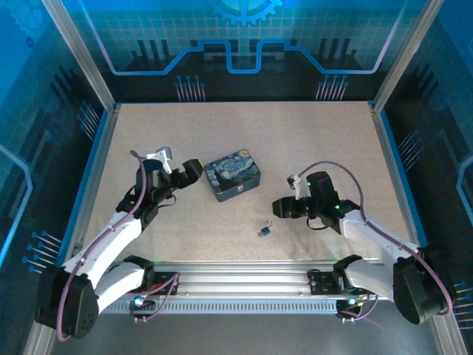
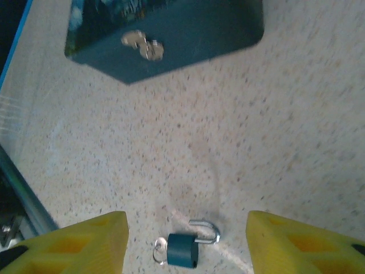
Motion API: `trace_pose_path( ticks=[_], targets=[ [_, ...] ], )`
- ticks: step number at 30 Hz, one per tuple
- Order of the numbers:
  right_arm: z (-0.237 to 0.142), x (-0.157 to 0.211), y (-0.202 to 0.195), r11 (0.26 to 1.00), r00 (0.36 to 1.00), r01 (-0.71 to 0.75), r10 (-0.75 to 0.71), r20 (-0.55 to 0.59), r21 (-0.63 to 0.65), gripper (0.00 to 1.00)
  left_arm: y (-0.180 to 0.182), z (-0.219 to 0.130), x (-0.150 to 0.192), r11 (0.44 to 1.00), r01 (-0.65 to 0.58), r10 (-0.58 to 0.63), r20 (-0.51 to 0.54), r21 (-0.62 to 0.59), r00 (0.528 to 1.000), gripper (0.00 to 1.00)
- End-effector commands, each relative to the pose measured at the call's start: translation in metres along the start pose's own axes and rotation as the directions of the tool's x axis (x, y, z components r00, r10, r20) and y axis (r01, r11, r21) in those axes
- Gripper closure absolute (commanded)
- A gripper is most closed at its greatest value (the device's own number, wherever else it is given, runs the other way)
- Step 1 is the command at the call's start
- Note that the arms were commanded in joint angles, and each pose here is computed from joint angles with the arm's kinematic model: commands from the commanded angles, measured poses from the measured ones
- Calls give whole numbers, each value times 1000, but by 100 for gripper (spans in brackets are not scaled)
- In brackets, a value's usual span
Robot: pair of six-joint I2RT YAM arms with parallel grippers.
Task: Unlock the padlock with the key
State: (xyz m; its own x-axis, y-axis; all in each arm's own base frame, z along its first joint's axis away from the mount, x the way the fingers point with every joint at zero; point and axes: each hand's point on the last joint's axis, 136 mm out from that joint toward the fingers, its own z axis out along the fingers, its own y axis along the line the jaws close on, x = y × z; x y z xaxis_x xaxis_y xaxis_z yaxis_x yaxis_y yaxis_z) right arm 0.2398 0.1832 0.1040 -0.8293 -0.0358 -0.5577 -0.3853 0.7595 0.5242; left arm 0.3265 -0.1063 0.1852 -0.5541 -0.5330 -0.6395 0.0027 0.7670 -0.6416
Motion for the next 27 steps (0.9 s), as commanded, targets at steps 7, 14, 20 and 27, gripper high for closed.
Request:
trace_pose_path(
  ticks=[7, 14, 20, 27],
  targets=[
    [-40, -48, -26, 977, 976, 81, -117, 181, 195, 28, -2, -17, -11, 1000, 17, -16, 37, -14, 999, 1],
    [-62, -74, -52, 955, 944, 56, -146, 295, 293, 8, 5, -18, -10, 999, 11, -10, 37, -40, 999, 1],
    [-73, -89, -68, 935, 913, 52, -186, 362, 350, 0, 8, -17, -9, 999, 13, -11, 38, -51, 999, 1],
    [-83, -99, -97, 896, 881, 25, -230, 414, 444, 0, 12, -16, -9, 998, 7, -4, 36, -68, 999, 1]
  ],
)
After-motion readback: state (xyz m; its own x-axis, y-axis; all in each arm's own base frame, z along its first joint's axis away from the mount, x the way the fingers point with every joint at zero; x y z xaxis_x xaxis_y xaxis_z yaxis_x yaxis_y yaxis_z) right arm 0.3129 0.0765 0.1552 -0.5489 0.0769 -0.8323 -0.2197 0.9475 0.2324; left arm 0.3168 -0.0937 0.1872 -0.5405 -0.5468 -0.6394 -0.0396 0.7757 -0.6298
